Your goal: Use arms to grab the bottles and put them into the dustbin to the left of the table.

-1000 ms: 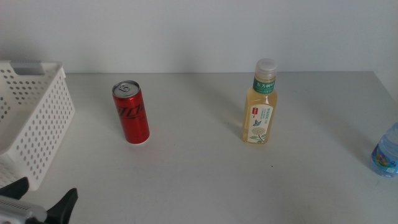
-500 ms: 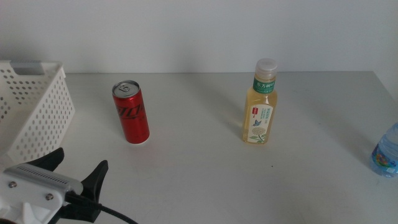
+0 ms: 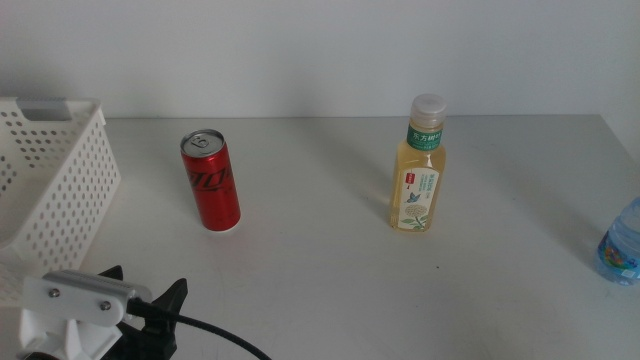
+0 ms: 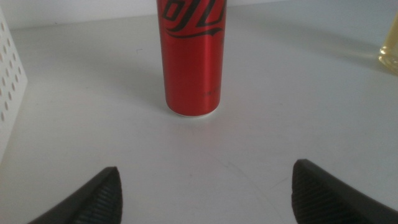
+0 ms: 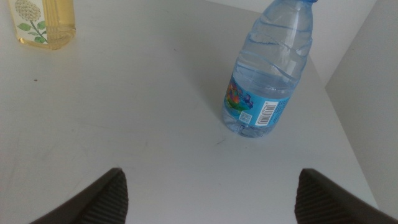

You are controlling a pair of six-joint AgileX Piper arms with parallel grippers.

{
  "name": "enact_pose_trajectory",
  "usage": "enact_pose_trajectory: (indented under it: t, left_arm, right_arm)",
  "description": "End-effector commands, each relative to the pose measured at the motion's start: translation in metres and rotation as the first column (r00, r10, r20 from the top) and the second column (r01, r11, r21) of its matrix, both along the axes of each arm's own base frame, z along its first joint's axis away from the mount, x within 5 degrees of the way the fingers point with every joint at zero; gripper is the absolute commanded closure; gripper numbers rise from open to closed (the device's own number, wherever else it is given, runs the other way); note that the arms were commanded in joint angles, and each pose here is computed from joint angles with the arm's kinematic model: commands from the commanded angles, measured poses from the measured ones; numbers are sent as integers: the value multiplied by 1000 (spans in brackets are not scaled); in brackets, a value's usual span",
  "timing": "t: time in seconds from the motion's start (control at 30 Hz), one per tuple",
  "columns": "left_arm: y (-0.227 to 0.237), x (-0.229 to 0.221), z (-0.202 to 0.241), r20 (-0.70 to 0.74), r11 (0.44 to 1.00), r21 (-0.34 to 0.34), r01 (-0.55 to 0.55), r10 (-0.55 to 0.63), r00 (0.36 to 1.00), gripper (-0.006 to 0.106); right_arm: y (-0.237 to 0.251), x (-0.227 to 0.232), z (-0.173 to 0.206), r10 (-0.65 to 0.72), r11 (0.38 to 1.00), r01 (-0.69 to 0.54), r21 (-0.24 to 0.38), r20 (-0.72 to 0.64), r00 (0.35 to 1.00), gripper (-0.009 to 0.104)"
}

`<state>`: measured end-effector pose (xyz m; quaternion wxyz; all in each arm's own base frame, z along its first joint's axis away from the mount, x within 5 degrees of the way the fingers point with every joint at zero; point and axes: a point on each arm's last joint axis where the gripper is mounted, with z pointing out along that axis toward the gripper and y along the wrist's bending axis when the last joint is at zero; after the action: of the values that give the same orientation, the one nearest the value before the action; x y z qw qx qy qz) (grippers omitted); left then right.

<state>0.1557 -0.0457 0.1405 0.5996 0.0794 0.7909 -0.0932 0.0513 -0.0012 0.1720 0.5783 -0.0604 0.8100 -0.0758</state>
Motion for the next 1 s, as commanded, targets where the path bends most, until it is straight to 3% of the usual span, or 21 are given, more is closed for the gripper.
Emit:
enact_pose_trajectory:
  t: [0.0, 0.37, 0.53, 0.83, 0.97]
  left_arm:
    - [0, -2, 16, 169, 998, -61, 5, 5, 986, 7]
    - [-1, 2, 17, 168, 995, -97, 3, 14, 986, 7]
    - [-11, 29, 28, 170, 994, -111, 5, 14, 985, 7]
    - [-24, 75, 47, 155, 998, -63, 7, 3, 988, 7]
    - [-28, 95, 50, 165, 997, -39, 60, -52, 985, 7]
  right_arm:
    - [-1, 0, 6, -9, 1000, 10, -20, 73, 997, 10]
    - [-1, 0, 6, -9, 1000, 10, -20, 73, 997, 10]
    - [-1, 0, 6, -9, 1000, 10, -20, 73, 997, 10]
    - [-1, 0, 6, -9, 1000, 10, -20, 73, 997, 10]
    - [-1, 0, 6, -9, 1000, 10, -20, 73, 997, 10]
